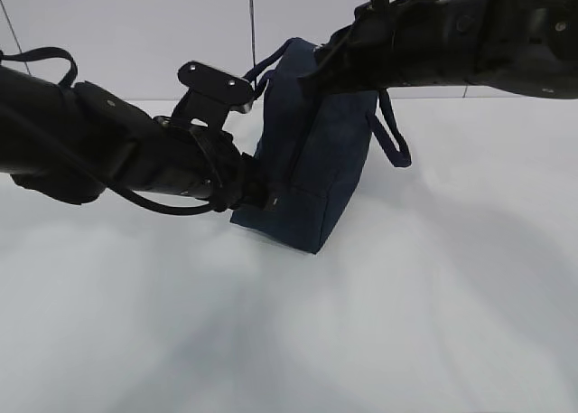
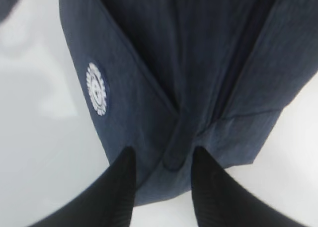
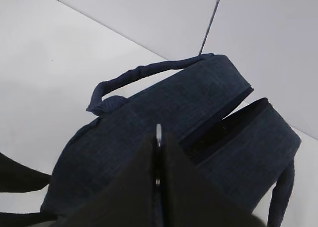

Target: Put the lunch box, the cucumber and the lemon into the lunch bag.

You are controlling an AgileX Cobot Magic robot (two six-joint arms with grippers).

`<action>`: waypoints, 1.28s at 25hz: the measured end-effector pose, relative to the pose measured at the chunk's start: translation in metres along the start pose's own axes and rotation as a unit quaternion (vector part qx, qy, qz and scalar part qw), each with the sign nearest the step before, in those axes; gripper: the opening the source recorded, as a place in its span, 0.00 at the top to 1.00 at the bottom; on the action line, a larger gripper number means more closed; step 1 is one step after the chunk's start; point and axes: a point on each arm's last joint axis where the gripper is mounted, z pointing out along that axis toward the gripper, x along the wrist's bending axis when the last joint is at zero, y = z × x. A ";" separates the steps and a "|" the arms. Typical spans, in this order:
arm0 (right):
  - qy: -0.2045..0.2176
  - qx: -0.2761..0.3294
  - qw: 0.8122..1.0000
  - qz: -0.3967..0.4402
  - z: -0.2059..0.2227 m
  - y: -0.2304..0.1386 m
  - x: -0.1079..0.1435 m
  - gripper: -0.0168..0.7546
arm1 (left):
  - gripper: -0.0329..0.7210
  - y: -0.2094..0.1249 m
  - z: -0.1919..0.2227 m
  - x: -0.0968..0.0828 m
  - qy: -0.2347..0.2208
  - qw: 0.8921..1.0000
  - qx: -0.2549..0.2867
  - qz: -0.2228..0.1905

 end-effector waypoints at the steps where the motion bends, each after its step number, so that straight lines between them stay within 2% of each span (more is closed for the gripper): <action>1: 0.000 0.000 1.000 0.001 0.000 0.000 0.000 0.98 | 0.59 0.002 -0.003 0.000 0.000 1.000 -0.005 0.000; 3: 0.000 0.000 1.000 0.002 0.000 0.000 0.000 0.98 | 0.57 0.005 -0.006 0.000 0.000 1.000 -0.010 0.001; 8: 0.002 -0.002 1.000 0.013 0.000 0.000 0.000 0.98 | 0.43 0.013 -0.009 0.000 -0.002 1.000 -0.022 0.009; 10: 0.002 -0.002 1.000 0.015 0.000 0.000 0.000 0.98 | 0.41 0.022 -0.009 0.000 -0.002 0.999 -0.035 0.012; 22: 0.009 -0.007 0.999 0.036 0.000 0.001 0.002 0.98 | 0.40 0.060 -0.009 -0.001 0.000 0.994 -0.090 0.061; 25: 0.009 -0.007 0.999 0.036 0.000 0.001 0.002 0.98 | 0.50 0.059 -0.004 -0.002 -0.002 0.994 -0.087 0.065; 30: 0.009 -0.007 0.999 0.036 0.000 0.001 0.002 0.98 | 0.84 0.059 -0.002 -0.003 -0.007 0.994 -0.084 0.066; 32: 0.009 -0.007 0.999 0.037 0.000 0.001 0.002 0.98 | 0.94 0.059 -0.002 -0.003 -0.008 0.994 -0.083 0.067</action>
